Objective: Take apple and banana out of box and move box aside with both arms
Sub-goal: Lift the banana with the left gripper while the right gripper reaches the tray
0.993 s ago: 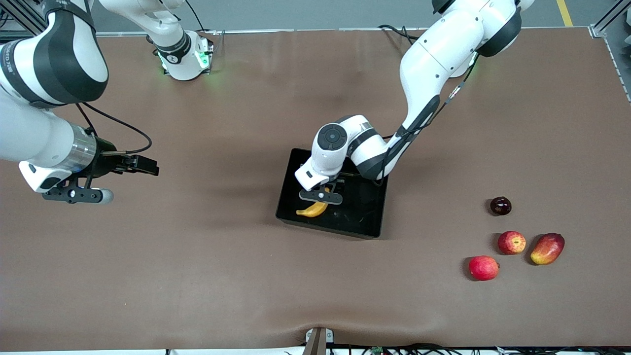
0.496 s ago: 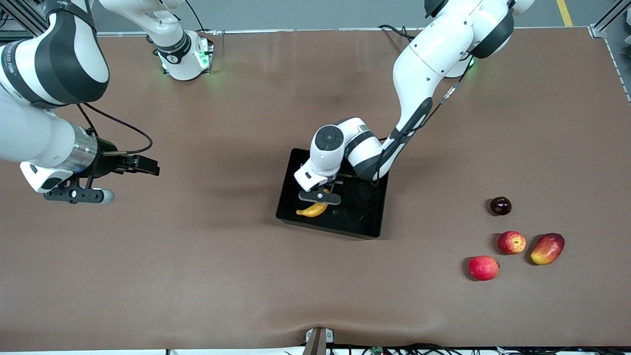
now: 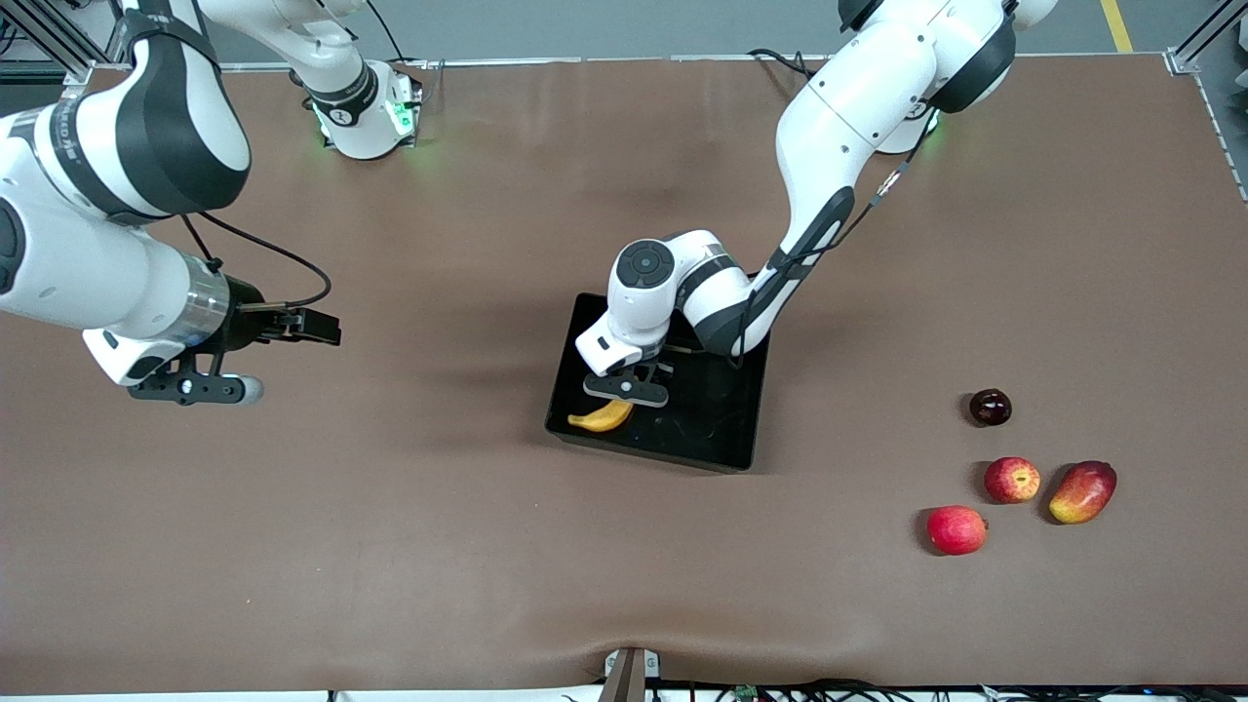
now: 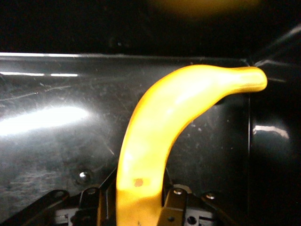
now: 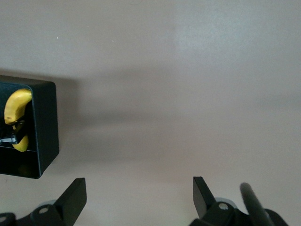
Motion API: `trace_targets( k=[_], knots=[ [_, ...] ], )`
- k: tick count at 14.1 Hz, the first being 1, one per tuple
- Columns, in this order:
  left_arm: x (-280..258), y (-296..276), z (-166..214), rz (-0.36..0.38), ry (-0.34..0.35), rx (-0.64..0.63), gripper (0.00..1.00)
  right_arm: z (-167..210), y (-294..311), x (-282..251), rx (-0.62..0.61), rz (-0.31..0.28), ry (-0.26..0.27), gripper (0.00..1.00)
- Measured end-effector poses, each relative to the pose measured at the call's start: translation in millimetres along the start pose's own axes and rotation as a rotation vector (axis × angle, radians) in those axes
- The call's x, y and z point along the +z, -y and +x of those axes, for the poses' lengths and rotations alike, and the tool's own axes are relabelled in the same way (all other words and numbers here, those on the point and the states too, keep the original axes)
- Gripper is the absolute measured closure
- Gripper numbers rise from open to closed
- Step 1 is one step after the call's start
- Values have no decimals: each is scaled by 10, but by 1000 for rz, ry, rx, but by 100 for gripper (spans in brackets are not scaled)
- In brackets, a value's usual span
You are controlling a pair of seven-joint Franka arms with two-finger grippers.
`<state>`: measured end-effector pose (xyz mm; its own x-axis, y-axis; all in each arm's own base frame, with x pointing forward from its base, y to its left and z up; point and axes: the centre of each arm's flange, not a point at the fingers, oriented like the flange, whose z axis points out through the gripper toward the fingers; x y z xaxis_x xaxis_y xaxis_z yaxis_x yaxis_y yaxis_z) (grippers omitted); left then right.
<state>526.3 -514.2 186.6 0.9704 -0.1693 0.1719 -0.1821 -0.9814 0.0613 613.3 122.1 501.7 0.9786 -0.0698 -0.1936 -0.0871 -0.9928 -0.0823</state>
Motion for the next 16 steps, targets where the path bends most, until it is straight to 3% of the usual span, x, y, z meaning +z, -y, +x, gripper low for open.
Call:
trace_targets(
  k=[9, 13, 16],
  knots=[
    [-738, 309, 502, -10, -106, -60, 64, -89, 259, 179, 50, -18, 31, 0],
    [-1268, 671, 760, 45, -108, -88, 64, -114, 338, 266, 41, -22, 40, 0],
    [-1693, 1256, 1010, 82, -71, -78, 64, -164, 762, 553, 42, -13, -6, 0]
  ],
)
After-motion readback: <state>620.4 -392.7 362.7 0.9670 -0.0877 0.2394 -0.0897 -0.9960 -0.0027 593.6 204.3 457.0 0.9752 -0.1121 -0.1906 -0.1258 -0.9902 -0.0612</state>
